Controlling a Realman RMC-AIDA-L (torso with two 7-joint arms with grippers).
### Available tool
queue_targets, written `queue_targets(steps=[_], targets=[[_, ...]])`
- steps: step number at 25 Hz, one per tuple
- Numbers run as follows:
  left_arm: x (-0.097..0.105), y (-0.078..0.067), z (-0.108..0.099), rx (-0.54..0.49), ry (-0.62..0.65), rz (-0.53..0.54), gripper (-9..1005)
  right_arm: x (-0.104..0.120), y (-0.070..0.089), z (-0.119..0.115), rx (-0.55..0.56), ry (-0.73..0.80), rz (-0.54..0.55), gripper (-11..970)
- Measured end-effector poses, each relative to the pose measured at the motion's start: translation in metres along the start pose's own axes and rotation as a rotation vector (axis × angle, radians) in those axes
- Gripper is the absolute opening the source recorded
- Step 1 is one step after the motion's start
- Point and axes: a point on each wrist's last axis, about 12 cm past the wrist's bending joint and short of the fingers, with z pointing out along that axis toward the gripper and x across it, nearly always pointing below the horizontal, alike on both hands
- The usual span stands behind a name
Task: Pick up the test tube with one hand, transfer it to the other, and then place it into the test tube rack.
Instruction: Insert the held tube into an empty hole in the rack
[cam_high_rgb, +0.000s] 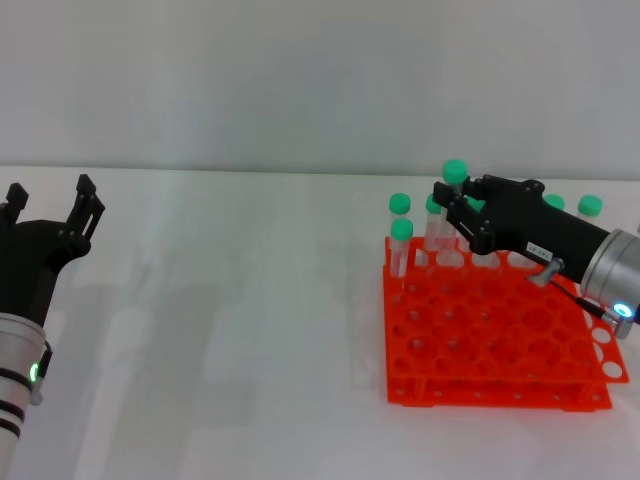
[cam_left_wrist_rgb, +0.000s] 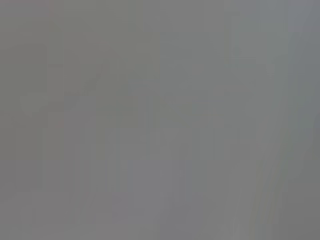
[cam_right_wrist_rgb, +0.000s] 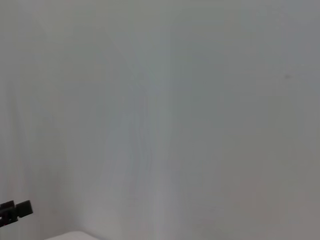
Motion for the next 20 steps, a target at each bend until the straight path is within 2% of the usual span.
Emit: queue_targets(steps=[9, 20], targets=[[-0.001, -0.004, 0.005, 0.01, -0.004, -0.008, 846, 0.005, 0.012, 0.008, 0.001, -0.002, -0.018, 233], [-0.002, -0.004, 0.006, 0.011, -0.004, -0.008, 841, 0.015, 0.015, 0.008, 0.038, 0.03, -0.01, 239]])
